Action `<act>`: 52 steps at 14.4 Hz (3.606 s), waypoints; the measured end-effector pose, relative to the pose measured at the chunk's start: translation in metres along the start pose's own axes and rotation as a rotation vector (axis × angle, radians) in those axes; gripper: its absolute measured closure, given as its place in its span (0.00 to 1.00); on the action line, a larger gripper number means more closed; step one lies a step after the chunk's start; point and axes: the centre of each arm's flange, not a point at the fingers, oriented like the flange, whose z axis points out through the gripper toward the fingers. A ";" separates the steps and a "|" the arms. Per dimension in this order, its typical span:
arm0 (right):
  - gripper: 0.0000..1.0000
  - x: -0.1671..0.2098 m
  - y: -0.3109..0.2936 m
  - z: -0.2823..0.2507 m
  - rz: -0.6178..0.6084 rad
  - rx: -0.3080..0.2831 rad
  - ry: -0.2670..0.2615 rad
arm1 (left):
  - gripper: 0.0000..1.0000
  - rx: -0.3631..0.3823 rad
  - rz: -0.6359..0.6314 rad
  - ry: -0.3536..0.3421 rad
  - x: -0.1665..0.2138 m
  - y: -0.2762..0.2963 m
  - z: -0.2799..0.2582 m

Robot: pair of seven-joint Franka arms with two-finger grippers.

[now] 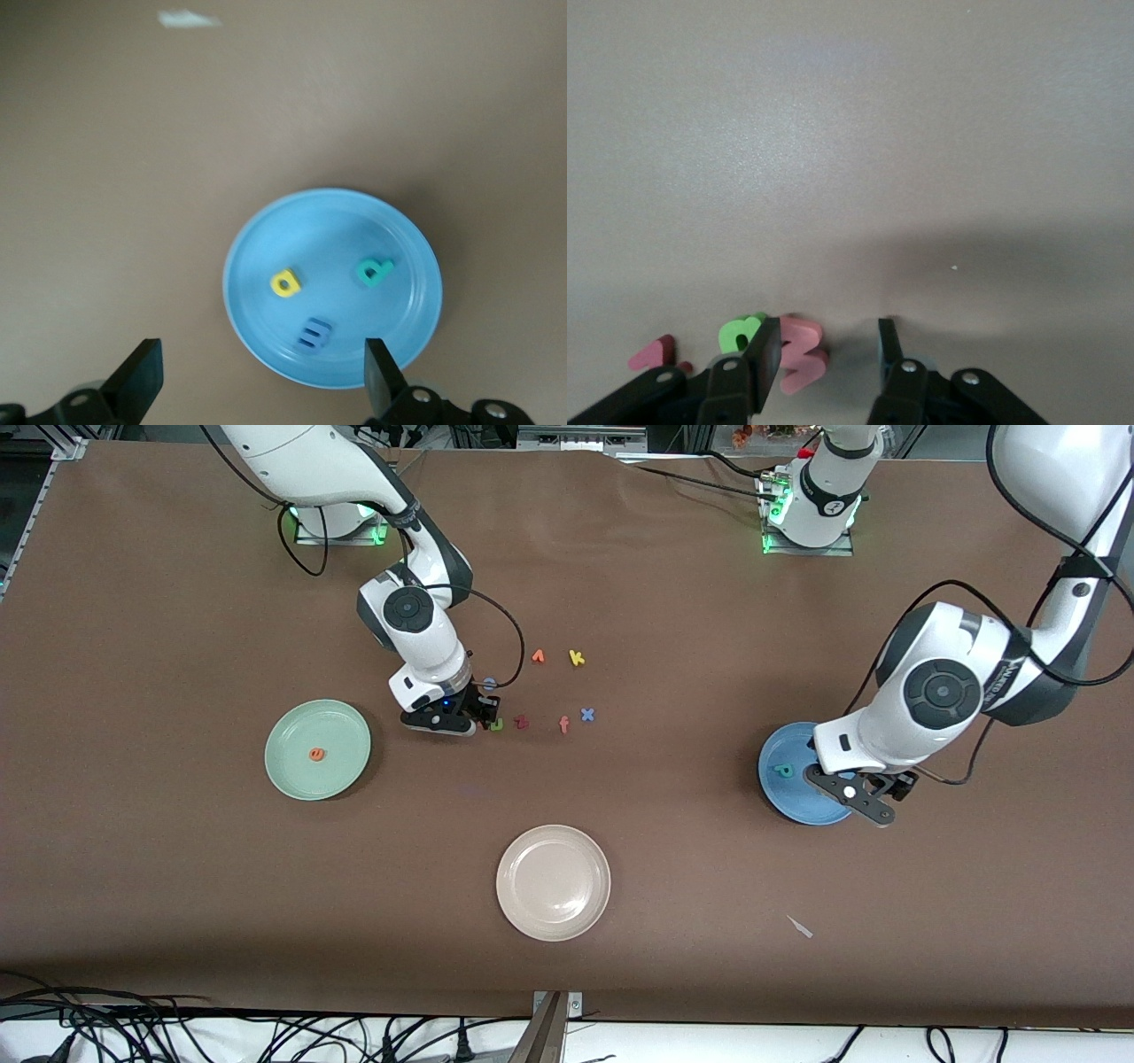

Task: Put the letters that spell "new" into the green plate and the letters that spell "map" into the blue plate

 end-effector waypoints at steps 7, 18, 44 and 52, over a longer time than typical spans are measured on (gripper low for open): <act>0.48 -0.035 -0.031 -0.004 0.035 -0.020 -0.026 | 0.00 -0.067 -0.175 0.141 -0.005 -0.059 -0.145; 0.48 -0.012 -0.003 0.013 -0.065 -0.040 -0.003 | 0.00 -0.145 -0.559 0.137 -0.115 -0.057 -0.216; 0.71 0.030 0.018 -0.028 -0.151 -0.109 -0.021 | 0.00 -0.150 -0.564 0.120 -0.114 -0.055 -0.204; 0.71 0.115 0.193 -0.094 -0.393 -0.188 -0.105 | 0.00 -0.150 -0.574 0.118 -0.117 -0.060 -0.203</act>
